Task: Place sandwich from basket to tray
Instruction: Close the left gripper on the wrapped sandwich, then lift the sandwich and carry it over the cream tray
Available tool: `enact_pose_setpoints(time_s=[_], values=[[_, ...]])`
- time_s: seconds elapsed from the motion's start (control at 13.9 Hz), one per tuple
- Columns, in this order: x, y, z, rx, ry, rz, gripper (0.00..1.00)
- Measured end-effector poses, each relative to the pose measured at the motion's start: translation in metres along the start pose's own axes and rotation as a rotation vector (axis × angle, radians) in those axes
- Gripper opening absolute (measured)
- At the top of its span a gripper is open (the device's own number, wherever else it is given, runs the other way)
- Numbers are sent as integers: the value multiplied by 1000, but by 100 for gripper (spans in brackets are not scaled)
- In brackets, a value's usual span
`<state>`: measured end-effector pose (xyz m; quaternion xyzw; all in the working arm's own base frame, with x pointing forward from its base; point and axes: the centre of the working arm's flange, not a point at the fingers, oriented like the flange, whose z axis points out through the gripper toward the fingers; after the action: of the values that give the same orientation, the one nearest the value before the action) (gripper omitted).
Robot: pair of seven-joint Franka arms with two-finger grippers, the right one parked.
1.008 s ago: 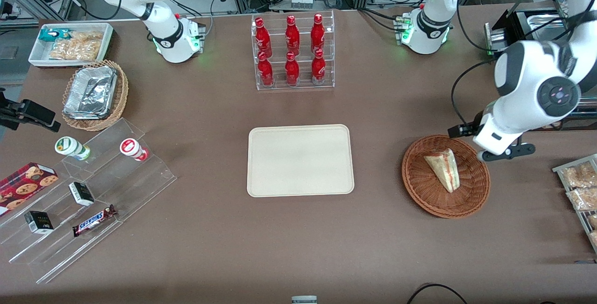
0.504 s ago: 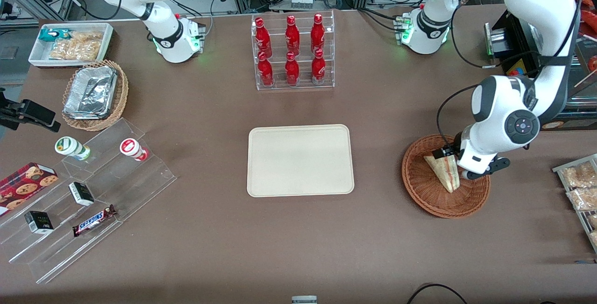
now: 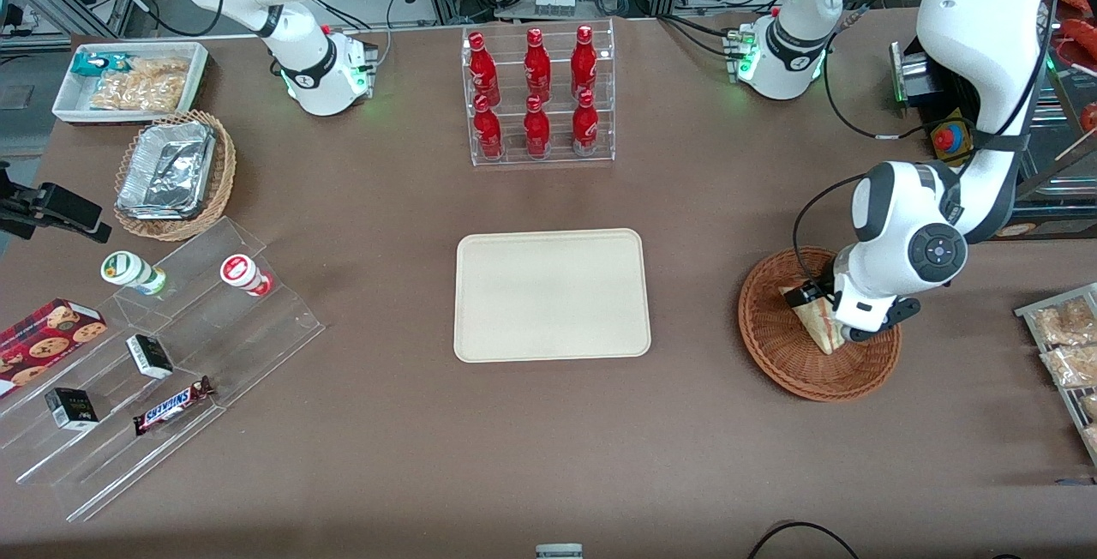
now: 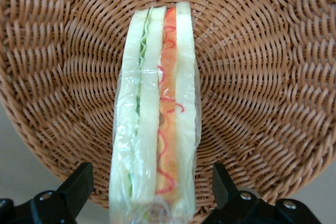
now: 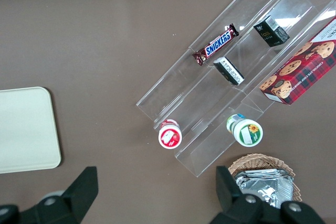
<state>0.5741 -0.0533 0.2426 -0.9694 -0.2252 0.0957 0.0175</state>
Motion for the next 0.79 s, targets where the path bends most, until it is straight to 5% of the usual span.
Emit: enact_pose_setpoints(time_s=[0.14, 0.58, 0.79], values=[[1, 0, 1, -3, 3, -16, 95], [4, 0, -3, -11, 14, -43, 33], [9, 3, -13, -23, 33, -43, 25]])
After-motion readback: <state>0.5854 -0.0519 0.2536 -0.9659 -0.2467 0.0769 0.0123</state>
